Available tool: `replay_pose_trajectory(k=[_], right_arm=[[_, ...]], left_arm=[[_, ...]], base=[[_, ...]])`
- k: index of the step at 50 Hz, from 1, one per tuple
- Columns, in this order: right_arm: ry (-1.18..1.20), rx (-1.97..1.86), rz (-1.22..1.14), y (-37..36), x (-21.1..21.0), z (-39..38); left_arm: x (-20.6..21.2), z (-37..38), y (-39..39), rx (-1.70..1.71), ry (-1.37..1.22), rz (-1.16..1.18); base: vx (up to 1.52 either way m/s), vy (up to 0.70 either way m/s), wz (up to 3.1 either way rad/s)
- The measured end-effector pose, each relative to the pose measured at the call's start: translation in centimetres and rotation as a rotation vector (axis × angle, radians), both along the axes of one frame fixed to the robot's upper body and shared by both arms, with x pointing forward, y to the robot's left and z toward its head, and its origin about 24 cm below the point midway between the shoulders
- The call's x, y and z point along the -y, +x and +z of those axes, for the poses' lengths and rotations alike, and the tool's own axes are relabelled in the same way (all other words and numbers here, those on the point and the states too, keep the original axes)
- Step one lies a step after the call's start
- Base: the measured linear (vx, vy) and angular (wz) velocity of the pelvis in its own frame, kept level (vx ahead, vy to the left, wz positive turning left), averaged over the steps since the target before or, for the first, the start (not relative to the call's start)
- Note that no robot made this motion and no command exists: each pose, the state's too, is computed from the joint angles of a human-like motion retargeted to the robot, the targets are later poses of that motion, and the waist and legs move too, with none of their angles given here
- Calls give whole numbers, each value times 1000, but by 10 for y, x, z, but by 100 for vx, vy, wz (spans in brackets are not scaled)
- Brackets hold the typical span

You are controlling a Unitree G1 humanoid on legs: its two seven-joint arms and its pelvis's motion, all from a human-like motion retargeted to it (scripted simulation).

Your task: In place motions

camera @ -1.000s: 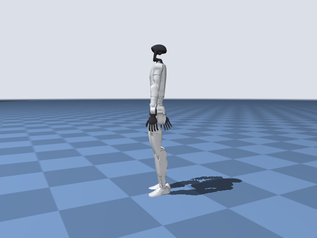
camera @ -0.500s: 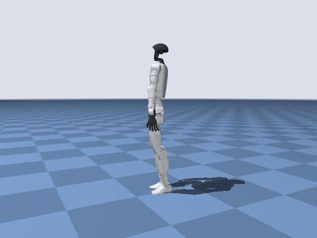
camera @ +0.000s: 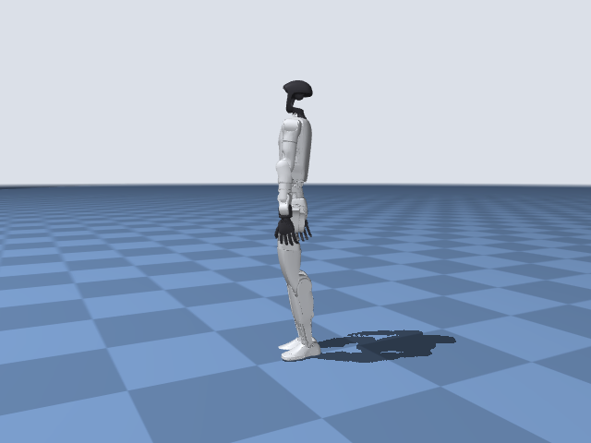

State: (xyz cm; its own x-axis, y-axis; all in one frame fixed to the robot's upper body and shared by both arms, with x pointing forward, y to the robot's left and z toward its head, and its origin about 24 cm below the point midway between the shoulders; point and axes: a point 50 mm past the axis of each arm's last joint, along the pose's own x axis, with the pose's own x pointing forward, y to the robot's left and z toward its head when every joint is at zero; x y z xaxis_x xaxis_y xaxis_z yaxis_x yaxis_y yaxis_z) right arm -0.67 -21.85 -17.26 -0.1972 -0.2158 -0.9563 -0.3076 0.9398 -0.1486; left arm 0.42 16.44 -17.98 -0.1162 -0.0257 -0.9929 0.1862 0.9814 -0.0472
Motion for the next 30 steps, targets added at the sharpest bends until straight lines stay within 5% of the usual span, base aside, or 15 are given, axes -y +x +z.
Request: replay_pose_trajectory(k=[30], right_arm=[[81, 115, 153, 39, -11, -4]], left_arm=[[0, 0, 3, 5, -6, -32]], base=[[0, 0, -6]])
